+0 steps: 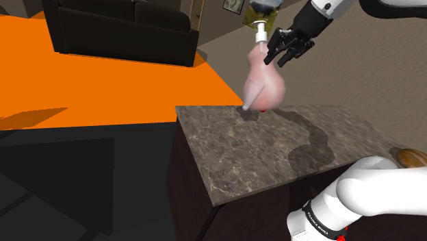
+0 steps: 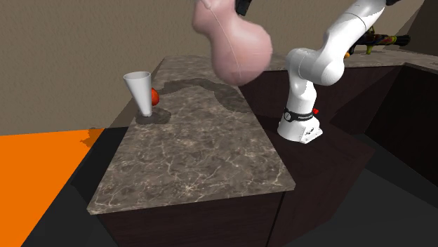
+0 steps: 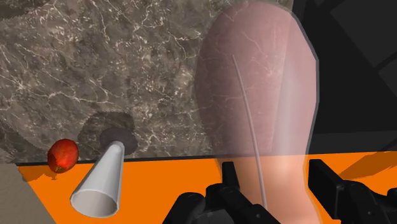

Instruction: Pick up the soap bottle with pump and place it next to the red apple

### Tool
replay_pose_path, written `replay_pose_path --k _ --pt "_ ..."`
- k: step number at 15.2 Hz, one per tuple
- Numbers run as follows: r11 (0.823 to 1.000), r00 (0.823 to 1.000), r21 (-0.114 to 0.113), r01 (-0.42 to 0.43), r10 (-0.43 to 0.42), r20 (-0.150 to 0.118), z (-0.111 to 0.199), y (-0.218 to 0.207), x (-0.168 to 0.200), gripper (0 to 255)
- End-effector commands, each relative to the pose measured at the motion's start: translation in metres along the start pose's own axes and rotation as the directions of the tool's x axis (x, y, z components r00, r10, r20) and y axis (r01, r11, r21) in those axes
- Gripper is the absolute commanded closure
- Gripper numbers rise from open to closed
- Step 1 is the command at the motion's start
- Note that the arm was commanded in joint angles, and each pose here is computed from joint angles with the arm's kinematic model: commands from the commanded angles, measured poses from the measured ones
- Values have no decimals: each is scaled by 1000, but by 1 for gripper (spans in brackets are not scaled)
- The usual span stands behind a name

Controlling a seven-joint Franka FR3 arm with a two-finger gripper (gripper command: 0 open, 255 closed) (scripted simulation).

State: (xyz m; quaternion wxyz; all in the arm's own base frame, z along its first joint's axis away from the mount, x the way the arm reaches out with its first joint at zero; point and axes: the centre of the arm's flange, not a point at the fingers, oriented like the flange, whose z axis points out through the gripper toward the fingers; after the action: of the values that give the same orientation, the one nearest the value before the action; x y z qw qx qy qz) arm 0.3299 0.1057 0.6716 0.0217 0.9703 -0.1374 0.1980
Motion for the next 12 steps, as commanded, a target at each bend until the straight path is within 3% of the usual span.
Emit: replay_pose_path --k 1,12 --pt "1000 1000 0 0 0 -1 -10 0 3 255" --pt "1000 1000 0 0 0 -1 -63 -1 26 255"
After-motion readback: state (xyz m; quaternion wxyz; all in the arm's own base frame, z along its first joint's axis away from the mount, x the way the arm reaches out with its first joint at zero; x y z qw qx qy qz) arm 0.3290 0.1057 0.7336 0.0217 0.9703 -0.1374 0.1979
